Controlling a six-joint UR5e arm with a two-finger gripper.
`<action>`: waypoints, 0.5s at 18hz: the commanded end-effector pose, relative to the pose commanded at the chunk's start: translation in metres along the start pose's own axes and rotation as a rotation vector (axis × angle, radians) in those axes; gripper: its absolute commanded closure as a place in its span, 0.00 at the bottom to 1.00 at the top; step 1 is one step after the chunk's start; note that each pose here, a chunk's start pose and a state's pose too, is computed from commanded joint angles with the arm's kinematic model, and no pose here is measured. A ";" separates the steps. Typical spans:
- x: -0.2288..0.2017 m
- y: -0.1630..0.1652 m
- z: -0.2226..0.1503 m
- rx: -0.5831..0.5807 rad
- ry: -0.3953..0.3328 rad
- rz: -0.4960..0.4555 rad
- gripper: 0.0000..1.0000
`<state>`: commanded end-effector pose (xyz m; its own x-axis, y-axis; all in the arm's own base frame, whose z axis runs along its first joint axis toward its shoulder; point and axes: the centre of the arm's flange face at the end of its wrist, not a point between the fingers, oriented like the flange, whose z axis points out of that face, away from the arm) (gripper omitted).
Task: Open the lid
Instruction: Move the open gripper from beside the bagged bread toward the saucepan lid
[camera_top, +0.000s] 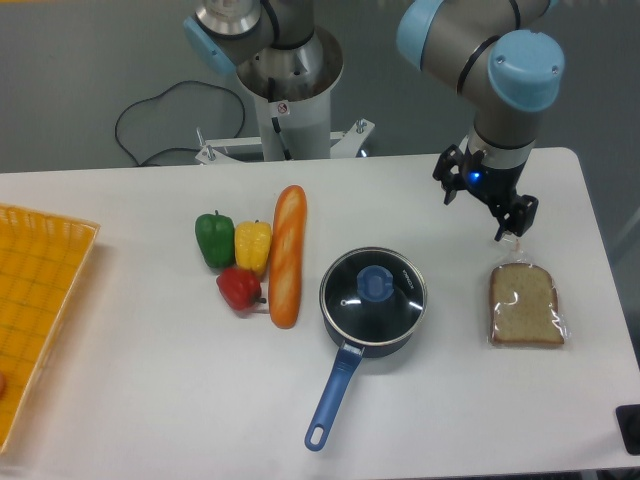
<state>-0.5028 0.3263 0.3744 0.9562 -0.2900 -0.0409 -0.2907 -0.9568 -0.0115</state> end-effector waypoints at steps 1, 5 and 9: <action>0.000 0.000 0.001 -0.002 0.003 0.000 0.00; 0.004 -0.007 0.006 -0.002 0.014 0.011 0.00; 0.005 -0.007 0.002 0.003 0.007 0.011 0.00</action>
<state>-0.4965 0.3319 0.3723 0.9532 -0.3003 -0.0345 -0.3010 -0.9535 -0.0142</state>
